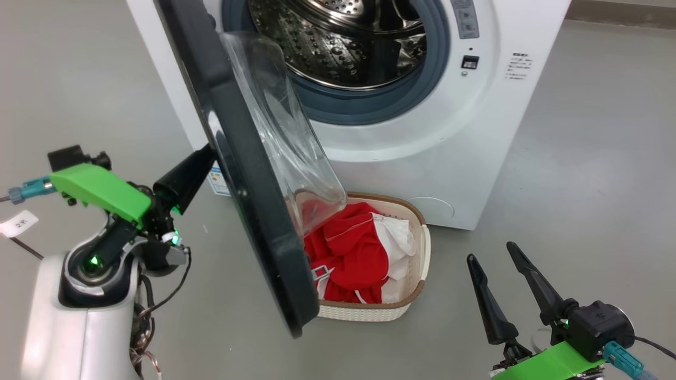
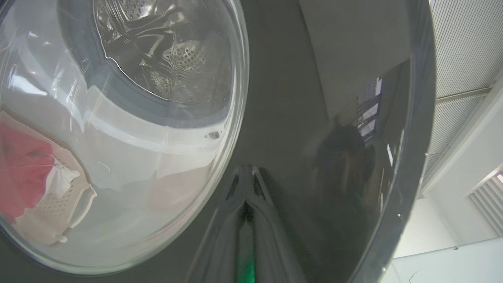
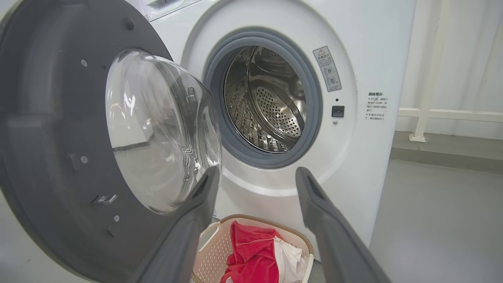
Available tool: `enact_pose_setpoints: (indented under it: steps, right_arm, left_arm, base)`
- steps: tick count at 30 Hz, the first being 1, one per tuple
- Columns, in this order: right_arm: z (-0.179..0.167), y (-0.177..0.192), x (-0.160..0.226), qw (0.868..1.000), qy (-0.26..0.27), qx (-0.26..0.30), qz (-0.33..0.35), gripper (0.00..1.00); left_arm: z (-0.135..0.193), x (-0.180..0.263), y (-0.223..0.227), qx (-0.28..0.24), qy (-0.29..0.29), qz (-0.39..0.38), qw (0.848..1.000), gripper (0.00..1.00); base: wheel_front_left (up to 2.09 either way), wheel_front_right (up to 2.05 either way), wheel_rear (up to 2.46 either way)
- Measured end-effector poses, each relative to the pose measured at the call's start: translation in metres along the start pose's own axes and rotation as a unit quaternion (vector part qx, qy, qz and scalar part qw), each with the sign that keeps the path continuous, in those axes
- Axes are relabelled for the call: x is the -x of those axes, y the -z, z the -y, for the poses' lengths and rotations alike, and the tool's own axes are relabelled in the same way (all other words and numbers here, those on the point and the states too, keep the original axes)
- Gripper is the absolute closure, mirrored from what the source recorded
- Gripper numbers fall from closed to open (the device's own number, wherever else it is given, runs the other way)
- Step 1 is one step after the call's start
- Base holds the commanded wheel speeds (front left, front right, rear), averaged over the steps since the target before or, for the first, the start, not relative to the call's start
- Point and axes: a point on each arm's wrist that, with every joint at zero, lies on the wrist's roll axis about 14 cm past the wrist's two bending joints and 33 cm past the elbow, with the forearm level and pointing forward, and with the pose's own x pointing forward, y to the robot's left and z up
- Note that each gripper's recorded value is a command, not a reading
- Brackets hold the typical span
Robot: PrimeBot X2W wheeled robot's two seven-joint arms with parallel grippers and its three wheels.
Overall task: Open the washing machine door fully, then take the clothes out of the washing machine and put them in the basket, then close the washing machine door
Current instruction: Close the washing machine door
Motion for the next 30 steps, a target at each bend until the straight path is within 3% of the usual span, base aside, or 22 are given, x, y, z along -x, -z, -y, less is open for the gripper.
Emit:
enact_pose_setpoints:
  steps: [18, 30]
  right_arm:
    - [0.03, -0.005, 0.015, 0.999, 0.05, 0.006, 0.005, 0.0]
    - [0.048, -0.01, 0.027, 0.997, 0.082, 0.012, 0.011, 0.0]
  left_arm:
    - [-0.013, -0.04, 0.039, 0.01, -0.001, -0.055, 0.998, 1.0]
    - [-0.004, -0.067, 0.061, 0.012, 0.018, -0.084, 0.996, 1.0]
  base:
    - [0.0, 0.0, 0.0]
    - [0.0, 0.0, 0.0]
